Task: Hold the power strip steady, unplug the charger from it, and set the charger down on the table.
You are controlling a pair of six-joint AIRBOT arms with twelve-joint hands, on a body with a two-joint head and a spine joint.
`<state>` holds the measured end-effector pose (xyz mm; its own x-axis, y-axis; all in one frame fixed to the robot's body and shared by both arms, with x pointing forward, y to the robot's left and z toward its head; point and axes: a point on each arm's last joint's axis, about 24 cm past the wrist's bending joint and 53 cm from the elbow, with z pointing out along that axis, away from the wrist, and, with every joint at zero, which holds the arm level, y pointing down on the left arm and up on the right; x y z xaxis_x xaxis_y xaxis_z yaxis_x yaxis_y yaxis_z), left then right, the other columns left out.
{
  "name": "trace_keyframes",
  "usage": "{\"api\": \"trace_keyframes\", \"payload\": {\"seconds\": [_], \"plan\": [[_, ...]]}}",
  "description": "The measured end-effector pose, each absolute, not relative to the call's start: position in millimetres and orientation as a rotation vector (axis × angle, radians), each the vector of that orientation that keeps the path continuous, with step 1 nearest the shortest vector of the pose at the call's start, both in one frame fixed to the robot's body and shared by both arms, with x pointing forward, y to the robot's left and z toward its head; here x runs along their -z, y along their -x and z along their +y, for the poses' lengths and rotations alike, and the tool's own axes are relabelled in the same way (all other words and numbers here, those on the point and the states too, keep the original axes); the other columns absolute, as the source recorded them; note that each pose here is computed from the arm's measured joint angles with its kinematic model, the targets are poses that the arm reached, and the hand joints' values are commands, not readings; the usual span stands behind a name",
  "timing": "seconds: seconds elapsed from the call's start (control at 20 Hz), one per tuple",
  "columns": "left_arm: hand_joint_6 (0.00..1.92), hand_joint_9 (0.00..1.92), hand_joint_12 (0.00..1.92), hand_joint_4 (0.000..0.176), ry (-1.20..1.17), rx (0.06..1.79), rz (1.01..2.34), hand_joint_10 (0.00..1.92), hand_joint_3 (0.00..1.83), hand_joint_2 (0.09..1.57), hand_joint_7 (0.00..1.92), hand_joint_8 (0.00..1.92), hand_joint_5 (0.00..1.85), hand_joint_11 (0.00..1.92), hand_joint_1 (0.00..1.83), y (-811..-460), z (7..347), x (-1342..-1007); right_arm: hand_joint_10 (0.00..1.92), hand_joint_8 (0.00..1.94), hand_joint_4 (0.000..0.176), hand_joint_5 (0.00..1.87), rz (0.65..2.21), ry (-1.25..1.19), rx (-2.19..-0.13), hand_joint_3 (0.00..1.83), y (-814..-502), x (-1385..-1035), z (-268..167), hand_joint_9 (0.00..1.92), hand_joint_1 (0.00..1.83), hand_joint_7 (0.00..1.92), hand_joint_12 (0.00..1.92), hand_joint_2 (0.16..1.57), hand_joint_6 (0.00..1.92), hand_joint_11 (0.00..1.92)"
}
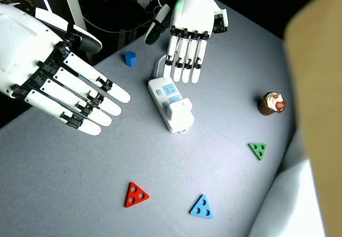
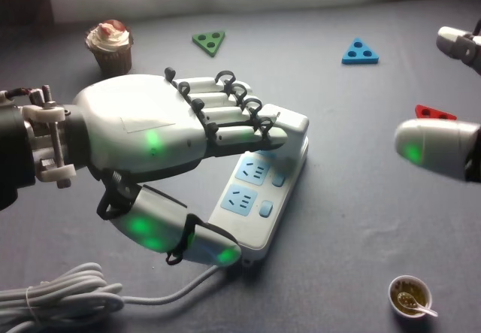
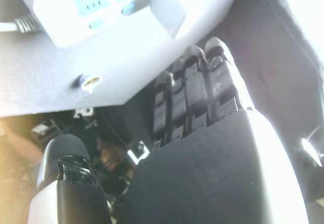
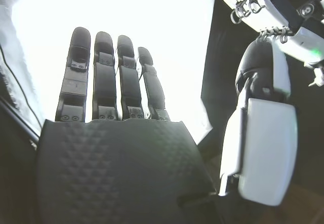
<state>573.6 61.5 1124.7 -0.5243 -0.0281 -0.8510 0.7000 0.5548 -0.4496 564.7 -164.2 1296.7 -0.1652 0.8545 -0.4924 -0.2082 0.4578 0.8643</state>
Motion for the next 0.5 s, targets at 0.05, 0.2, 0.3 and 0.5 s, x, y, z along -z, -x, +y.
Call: {"api": "trace_keyframes", "payload": {"seconds": [0.05,0.2,0.3,0.5], "plan": [[0.01,0.06,0.07,0.0,-0.544,1.035,1.912,0.01,0.01,1.01,0.09,0.01,0.1,0.02,0.02,-574.0,62.1,-1123.7,0.01,0.01,0.0,0.03,1.434,-0.61,-1.052,0.01,-563.7,-1297.3,-162.9,0.06,0.09,0.06,0.17,0.94,0.01,0.01],[0.0,0.05,0.06,0.0,-0.541,1.016,1.948,0.0,0.01,1.01,0.07,0.0,0.09,0.01,0.01,-571.5,66.2,-1112.1,0.01,0.0,0.0,0.02,1.441,-0.611,-1.063,0.0,-560.8,-1296.6,-159.1,0.05,0.07,0.05,0.14,0.94,0.0,0.01],[0.0,0.04,0.06,0.0,-0.541,0.997,1.981,0.0,0.01,1.01,0.06,0.0,0.07,0.01,0.02,-569.4,70.1,-1101.6,0.02,0.01,0.0,0.04,1.443,-0.61,-1.068,0.0,-559.1,-1296.5,-157.0,0.08,0.09,0.07,0.16,0.93,0.01,0.04],[0.0,0.04,0.05,0.0,-0.55,0.985,2.013,0.0,0.0,1.01,0.06,0.0,0.07,0.01,0.01,-566.3,65.4,-1089.5,0.0,0.0,0.0,0.05,1.432,-0.728,-1.062,0.0,-556.9,-1287.9,-167.5,0.11,0.11,0.09,0.15,0.94,0.0,0.06]]}}
